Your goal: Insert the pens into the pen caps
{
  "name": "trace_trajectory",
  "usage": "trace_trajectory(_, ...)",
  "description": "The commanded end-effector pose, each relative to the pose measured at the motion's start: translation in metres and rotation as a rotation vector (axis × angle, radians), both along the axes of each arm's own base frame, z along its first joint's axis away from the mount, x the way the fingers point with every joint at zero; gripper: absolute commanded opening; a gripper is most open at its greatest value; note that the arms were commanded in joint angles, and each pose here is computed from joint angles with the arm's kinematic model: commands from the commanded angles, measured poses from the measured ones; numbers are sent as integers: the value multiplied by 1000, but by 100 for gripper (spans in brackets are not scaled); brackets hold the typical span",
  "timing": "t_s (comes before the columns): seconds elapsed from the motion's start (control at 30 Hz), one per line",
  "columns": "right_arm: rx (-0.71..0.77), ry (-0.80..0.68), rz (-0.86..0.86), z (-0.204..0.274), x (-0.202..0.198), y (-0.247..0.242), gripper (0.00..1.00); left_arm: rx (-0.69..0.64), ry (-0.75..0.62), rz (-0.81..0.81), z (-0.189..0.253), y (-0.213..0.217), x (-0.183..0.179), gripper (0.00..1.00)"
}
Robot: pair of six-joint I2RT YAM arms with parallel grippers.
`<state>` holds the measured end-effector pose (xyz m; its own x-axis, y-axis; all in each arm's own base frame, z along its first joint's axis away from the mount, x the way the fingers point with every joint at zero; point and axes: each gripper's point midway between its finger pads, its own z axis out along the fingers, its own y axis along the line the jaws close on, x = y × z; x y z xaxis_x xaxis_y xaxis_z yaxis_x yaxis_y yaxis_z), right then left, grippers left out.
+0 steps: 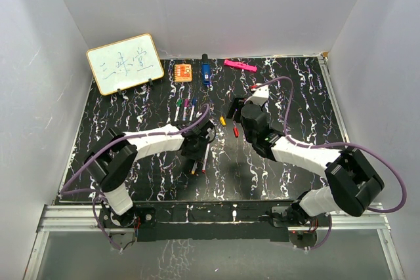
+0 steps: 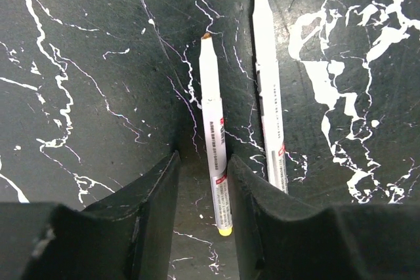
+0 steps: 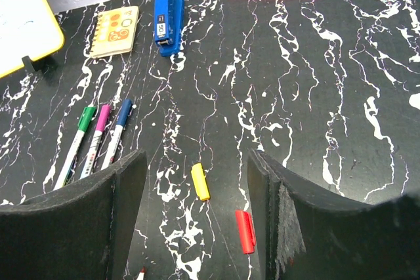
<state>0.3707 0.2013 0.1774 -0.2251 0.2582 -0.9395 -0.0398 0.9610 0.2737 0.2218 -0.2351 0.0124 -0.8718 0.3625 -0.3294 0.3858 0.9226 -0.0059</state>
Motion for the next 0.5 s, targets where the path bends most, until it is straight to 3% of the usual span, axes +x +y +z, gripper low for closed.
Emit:
trace_trajectory(0.0, 52, -62, -8, 28, 9, 5, 59, 191, 65, 12, -24, 37, -13, 32)
trace_trajectory(0.27, 51, -58, -12, 26, 9, 4, 59, 292, 114, -4, -38, 53, -21, 26)
trace_trajectory(0.47, 50, -58, -16, 26, 9, 3, 59, 265, 139, -8, -41, 49, -26, 8)
